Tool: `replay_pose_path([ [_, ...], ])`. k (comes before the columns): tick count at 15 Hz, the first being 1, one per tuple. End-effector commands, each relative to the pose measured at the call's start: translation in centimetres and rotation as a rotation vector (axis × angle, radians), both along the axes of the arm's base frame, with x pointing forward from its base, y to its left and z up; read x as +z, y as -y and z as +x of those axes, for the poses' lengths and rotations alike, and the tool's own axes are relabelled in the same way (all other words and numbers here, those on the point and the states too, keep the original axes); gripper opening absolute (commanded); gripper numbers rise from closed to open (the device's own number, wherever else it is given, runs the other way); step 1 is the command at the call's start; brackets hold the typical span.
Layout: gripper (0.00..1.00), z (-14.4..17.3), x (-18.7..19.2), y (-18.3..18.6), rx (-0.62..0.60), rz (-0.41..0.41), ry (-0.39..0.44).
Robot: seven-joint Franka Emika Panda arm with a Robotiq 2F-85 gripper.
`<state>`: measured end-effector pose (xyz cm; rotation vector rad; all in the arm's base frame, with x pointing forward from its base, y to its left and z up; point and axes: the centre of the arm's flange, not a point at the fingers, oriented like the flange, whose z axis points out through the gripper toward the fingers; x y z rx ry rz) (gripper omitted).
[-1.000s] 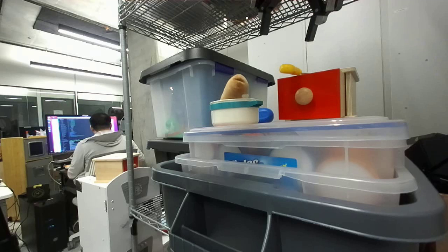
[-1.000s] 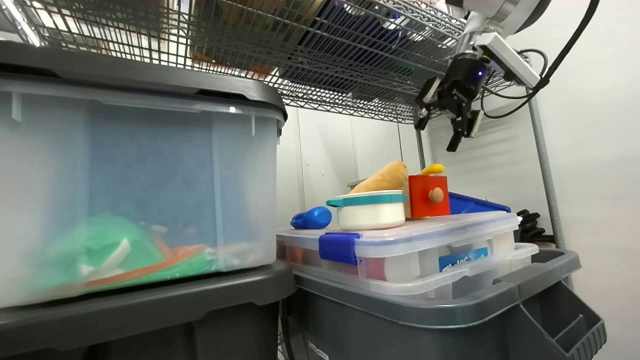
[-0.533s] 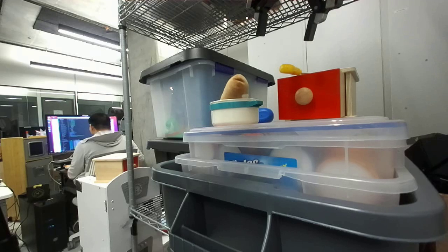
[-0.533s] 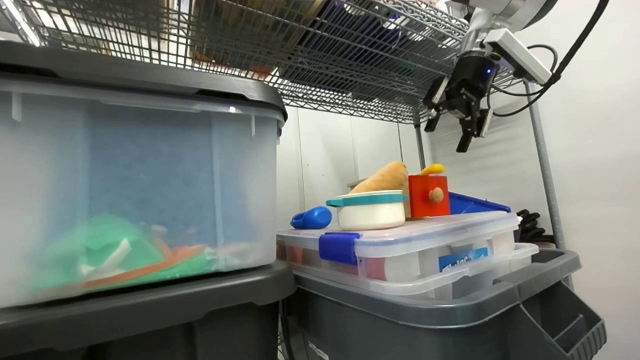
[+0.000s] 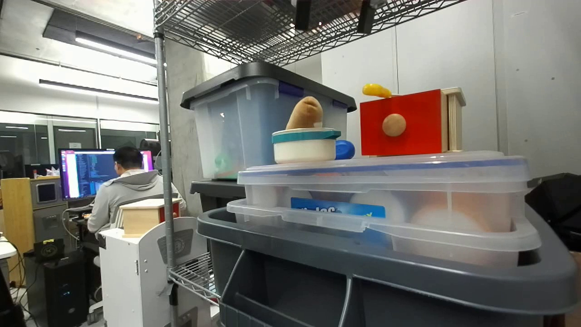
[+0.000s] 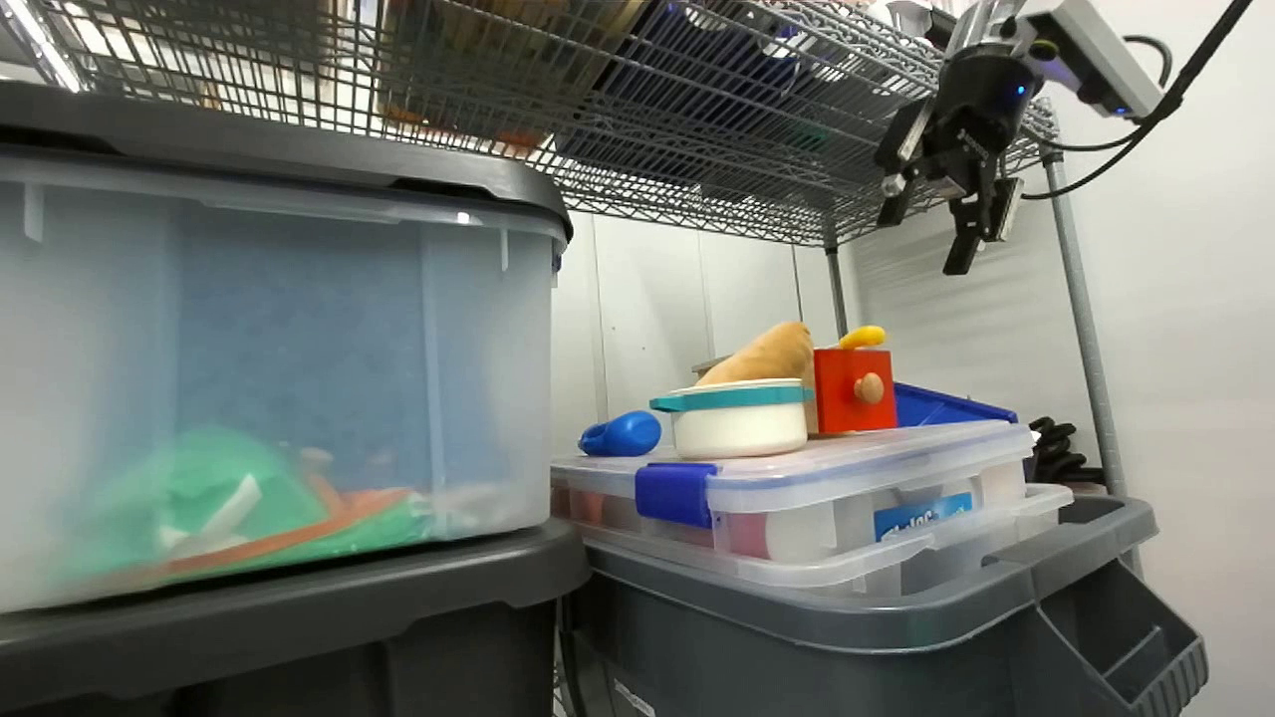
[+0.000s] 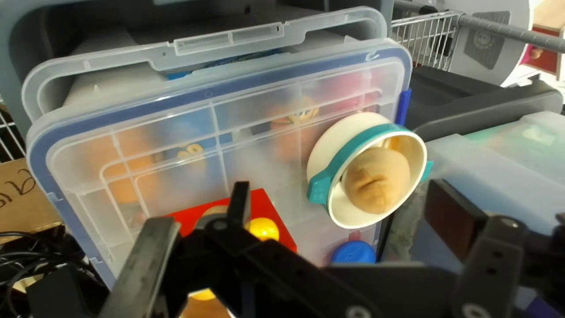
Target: Put the brown object in the drawer, then put in the white bowl, then put the knife in the drawer
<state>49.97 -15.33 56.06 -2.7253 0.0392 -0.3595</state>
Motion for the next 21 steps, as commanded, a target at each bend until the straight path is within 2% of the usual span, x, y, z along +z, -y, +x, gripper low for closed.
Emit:
replay_pose_path([
  [1, 1.00, -4.1, 0.3, -2.8, 0.054, -0.014, -0.019],
  [4, 1.00, -6.5, 0.6, -4.6, 0.106, -0.022, -0.043],
  [11, 1.00, -10.7, 0.2, -6.7, 0.213, -0.106, -0.147],
  [14, 1.00, -11.1, -1.1, -6.3, 0.223, -0.169, -0.178],
  [17, 1.00, -10.7, -2.6, -5.2, 0.217, -0.267, -0.195],
  [21, 1.00, -9.7, -3.5, -3.6, 0.201, -0.388, -0.144],
])
